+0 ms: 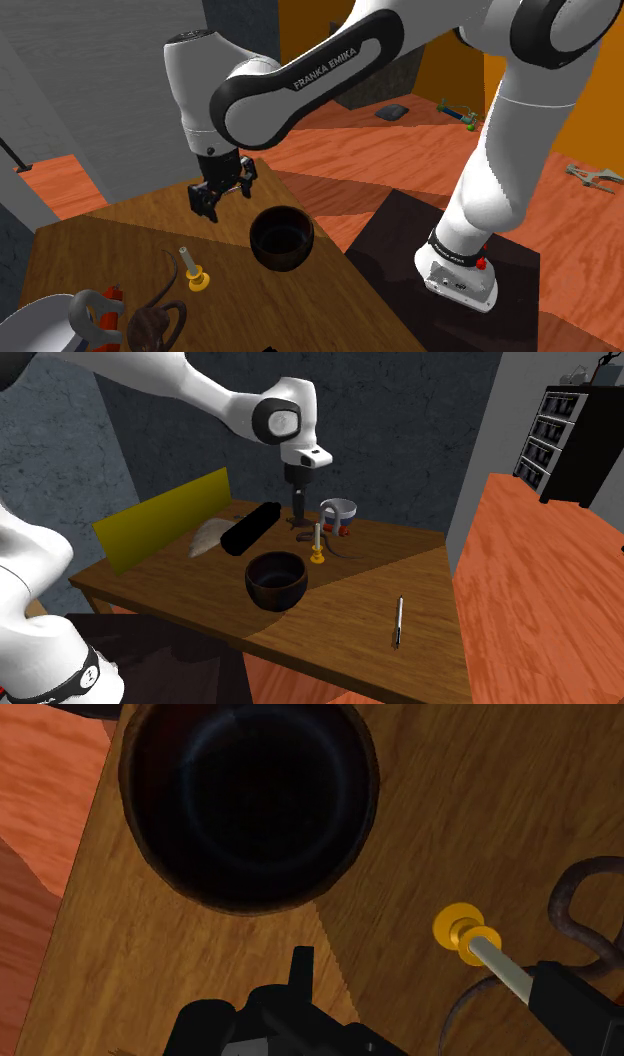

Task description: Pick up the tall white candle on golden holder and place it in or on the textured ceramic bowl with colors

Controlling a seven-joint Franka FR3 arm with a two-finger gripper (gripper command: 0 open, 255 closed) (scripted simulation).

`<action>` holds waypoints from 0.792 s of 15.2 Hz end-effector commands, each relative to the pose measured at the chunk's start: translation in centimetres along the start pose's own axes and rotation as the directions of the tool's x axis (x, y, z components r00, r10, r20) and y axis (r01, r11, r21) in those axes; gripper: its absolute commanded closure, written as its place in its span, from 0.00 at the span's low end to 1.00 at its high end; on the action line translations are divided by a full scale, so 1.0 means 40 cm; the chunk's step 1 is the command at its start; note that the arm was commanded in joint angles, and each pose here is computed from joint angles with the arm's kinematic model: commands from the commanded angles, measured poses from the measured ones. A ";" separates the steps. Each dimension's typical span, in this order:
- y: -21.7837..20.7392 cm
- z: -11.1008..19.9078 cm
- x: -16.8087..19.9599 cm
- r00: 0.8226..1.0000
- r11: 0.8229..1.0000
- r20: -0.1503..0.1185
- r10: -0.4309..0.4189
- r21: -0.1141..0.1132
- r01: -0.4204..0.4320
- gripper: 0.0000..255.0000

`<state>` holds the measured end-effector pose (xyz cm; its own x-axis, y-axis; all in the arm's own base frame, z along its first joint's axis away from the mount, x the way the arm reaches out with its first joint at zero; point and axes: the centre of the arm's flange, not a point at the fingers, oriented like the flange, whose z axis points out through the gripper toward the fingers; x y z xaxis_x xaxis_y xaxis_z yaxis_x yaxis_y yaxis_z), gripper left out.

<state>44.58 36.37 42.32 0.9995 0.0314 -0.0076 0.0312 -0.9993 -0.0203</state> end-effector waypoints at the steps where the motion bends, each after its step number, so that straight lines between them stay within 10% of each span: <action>1: -0.058 0.032 0.031 1.000 1.000 -0.001 -0.001 -0.005 0.001 0.00; 12: -0.280 0.180 0.126 1.000 1.000 -0.003 -0.012 -0.027 0.012 0.00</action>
<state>49.09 47.70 35.77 0.9990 0.0434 -0.0047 0.0434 -0.9990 0.0058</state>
